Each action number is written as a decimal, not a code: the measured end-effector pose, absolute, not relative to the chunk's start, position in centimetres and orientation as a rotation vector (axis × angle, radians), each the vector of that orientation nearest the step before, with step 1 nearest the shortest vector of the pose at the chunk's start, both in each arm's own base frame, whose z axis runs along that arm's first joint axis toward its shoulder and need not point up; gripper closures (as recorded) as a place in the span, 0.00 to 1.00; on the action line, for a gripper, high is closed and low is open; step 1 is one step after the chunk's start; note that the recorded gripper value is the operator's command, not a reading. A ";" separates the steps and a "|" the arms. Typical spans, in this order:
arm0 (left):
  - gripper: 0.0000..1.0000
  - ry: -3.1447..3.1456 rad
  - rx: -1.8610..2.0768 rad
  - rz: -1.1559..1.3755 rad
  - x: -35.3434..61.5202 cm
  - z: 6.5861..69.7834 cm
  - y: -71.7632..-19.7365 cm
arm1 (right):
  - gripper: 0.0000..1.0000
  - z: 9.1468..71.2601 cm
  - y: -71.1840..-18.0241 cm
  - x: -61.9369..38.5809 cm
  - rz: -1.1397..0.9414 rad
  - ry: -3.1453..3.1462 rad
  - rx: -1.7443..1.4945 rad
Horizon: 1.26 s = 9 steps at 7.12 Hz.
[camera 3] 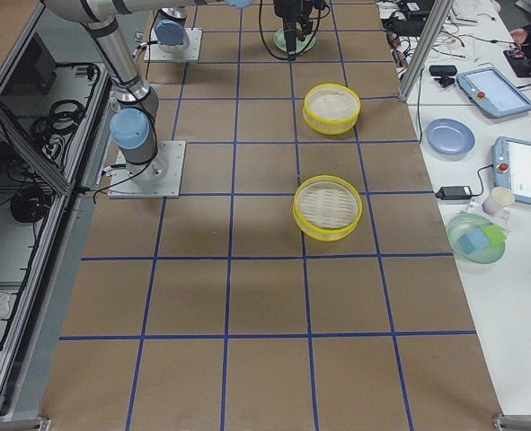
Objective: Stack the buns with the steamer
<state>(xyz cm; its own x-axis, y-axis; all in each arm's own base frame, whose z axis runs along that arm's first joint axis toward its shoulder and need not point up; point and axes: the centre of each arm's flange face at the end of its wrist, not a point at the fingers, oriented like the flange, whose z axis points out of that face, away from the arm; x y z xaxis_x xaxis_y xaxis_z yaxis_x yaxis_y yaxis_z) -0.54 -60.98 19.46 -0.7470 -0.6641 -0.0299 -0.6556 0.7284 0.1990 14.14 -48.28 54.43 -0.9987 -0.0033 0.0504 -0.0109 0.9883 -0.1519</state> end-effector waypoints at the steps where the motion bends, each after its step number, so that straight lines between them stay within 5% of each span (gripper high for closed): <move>1: 0.86 -2.865 1.133 -0.329 -0.6 18.8 -60.8 | 0.00 54.4 -48.3 14.1 0.236 -3.082 0.019; 2: 1.00 -2.858 1.148 -0.343 -0.7 18.4 -60.7 | 0.00 54.4 -48.3 14.1 0.238 -3.082 0.023; 9: 1.00 -2.775 0.935 -0.054 -5.8 26.4 -65.3 | 0.00 54.0 -48.4 13.6 0.210 -3.042 0.078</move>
<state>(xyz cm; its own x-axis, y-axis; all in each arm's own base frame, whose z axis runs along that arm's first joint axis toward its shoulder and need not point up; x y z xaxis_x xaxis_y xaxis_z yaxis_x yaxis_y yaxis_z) -5.76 -65.25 26.37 -0.7760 -0.6018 0.1889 -0.5941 0.7979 0.1018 13.60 -48.40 54.00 -0.9945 -0.0447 0.0946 -0.0573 0.9892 -0.1346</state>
